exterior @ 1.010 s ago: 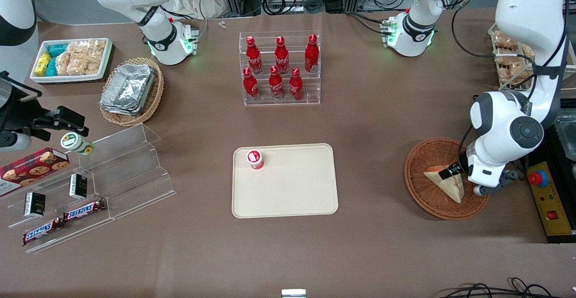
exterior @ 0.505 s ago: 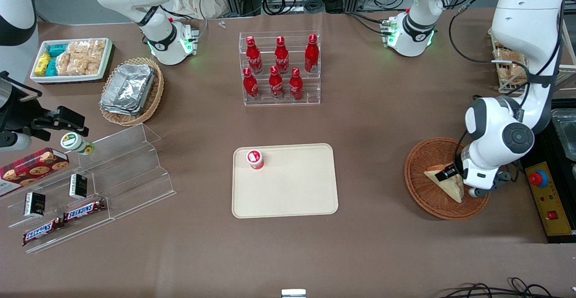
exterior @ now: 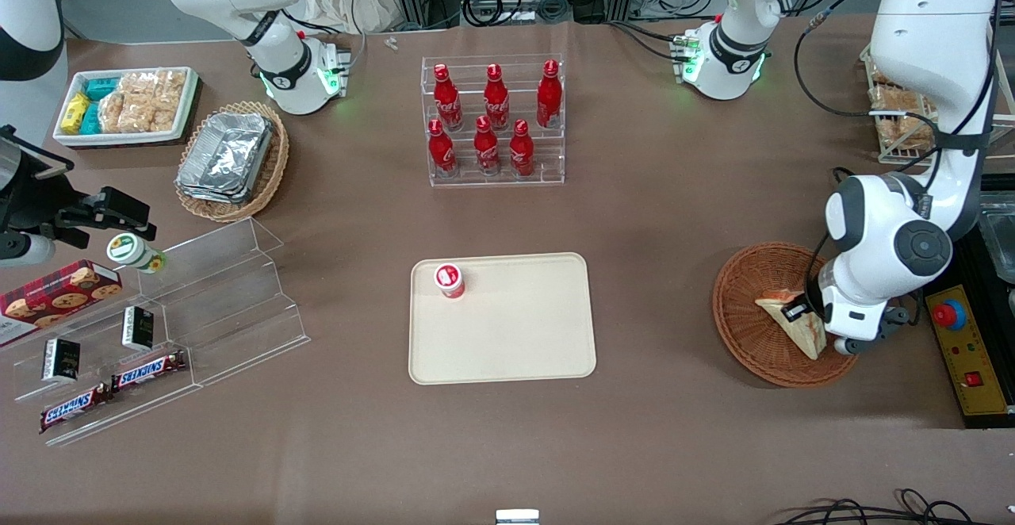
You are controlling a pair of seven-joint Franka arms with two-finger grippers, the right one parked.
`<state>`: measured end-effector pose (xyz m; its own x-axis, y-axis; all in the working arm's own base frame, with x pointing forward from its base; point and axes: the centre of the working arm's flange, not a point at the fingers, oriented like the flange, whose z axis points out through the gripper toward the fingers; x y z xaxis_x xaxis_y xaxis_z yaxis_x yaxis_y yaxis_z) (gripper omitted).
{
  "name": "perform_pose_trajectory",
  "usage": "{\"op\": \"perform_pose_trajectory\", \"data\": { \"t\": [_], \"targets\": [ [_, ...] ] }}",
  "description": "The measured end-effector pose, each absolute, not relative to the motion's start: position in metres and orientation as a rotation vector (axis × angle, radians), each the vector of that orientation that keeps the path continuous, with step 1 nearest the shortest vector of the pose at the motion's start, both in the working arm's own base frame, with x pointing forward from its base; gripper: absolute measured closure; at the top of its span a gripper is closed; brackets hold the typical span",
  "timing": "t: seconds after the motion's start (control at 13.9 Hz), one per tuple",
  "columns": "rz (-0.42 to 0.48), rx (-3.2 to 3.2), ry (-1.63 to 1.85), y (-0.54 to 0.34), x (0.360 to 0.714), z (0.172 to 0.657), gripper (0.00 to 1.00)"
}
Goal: Place sandwich from basket to tray
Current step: 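Close the left gripper on the sandwich's crust edge, then lift the sandwich and carry it with the left gripper toward the white tray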
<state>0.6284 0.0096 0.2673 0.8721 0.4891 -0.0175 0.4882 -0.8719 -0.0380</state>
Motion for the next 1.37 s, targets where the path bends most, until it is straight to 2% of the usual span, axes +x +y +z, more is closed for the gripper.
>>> {"op": "perform_pose_trajectory", "data": {
  "t": [0.22, 0.36, 0.43, 0.72, 0.87, 1.23, 1.37],
  "targets": [
    [0.189, -3.014, -0.610, 0.008, 0.643, 0.297, 0.83],
    [0.277, -3.015, -0.505, 0.001, 0.653, 0.331, 0.83],
    [0.283, -3.019, -0.471, -0.005, 0.659, 0.353, 0.83],
    [0.181, -3.066, -0.259, -0.070, 0.677, 0.441, 0.84],
    [0.218, -3.062, -0.139, -0.121, 0.667, 0.461, 0.84],
    [0.244, -3.040, 0.076, -0.252, 0.630, 0.454, 0.84],
    [0.200, -3.075, 0.043, -0.302, 0.626, 0.426, 0.84]
  ]
}}
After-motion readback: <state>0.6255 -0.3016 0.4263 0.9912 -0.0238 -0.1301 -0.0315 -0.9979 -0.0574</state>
